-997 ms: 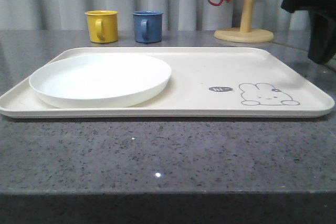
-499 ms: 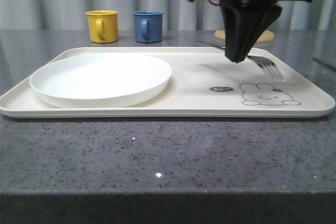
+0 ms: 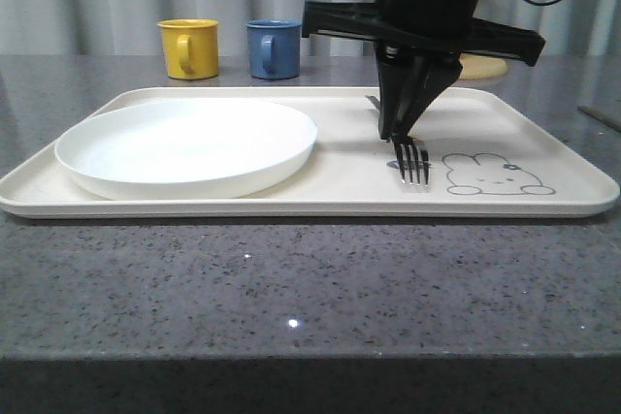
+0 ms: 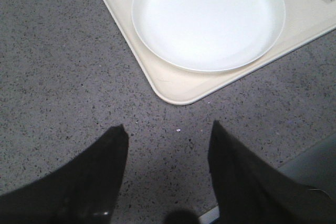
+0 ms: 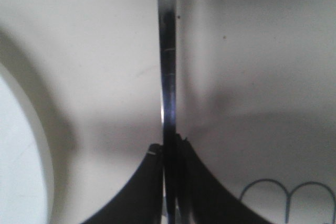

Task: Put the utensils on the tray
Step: 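Grasp the fork with the right gripper and carry it onto the tray, then release the fork beside the bunny drawing and lift the right gripper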

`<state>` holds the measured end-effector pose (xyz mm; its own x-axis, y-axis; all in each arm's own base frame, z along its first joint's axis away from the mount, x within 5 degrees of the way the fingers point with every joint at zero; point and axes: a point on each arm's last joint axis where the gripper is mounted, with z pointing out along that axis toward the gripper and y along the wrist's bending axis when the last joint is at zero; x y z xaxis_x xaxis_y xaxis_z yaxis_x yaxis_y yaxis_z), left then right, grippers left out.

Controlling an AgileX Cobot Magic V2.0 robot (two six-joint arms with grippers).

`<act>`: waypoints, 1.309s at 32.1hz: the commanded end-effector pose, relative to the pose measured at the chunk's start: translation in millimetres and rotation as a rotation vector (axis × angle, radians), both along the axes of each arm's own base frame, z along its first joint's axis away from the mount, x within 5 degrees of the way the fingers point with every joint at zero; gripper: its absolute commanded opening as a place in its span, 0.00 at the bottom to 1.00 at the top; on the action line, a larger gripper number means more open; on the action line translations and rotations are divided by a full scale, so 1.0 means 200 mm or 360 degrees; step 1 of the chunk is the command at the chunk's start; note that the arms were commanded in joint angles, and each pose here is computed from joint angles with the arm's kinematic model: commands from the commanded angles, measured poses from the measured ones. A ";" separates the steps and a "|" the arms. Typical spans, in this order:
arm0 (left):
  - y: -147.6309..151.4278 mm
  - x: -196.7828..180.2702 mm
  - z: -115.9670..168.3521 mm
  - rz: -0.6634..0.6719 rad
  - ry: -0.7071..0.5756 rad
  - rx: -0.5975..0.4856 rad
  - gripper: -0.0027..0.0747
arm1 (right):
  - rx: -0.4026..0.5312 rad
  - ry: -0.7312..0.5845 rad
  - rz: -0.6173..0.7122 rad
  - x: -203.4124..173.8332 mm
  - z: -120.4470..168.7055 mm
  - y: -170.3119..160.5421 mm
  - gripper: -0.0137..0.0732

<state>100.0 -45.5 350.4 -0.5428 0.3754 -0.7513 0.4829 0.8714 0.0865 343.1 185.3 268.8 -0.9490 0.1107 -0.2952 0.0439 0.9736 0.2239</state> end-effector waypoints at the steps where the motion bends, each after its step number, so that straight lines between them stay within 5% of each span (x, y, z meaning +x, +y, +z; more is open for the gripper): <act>1: -0.01 0.01 0.06 0.0000 -0.0117 -0.0071 0.50 | 0.0078 -0.0177 -0.0008 0.00 0.14 -0.01 0.38; 5: -0.01 0.01 0.06 0.0000 -0.0117 -0.0071 0.50 | 0.0086 -0.0200 -0.0008 0.01 0.15 0.00 0.47; 12: -0.01 0.01 0.06 0.0000 -0.0118 -0.0071 0.50 | 0.0074 -0.0263 0.0008 -0.01 0.19 -0.02 0.48; 19: -0.01 0.01 0.06 0.0000 -0.0118 -0.0071 0.50 | -0.0200 -0.0361 0.0126 -0.08 0.32 -0.13 0.48; 31: -0.01 0.01 0.06 0.0000 -0.0113 -0.0069 0.50 | -0.0471 -0.0211 0.0134 -0.13 0.42 -0.50 0.48; 42: -0.01 0.01 0.06 0.0000 -0.0113 -0.0069 0.50 | -0.0430 0.0004 0.0044 -0.12 0.33 -0.80 0.48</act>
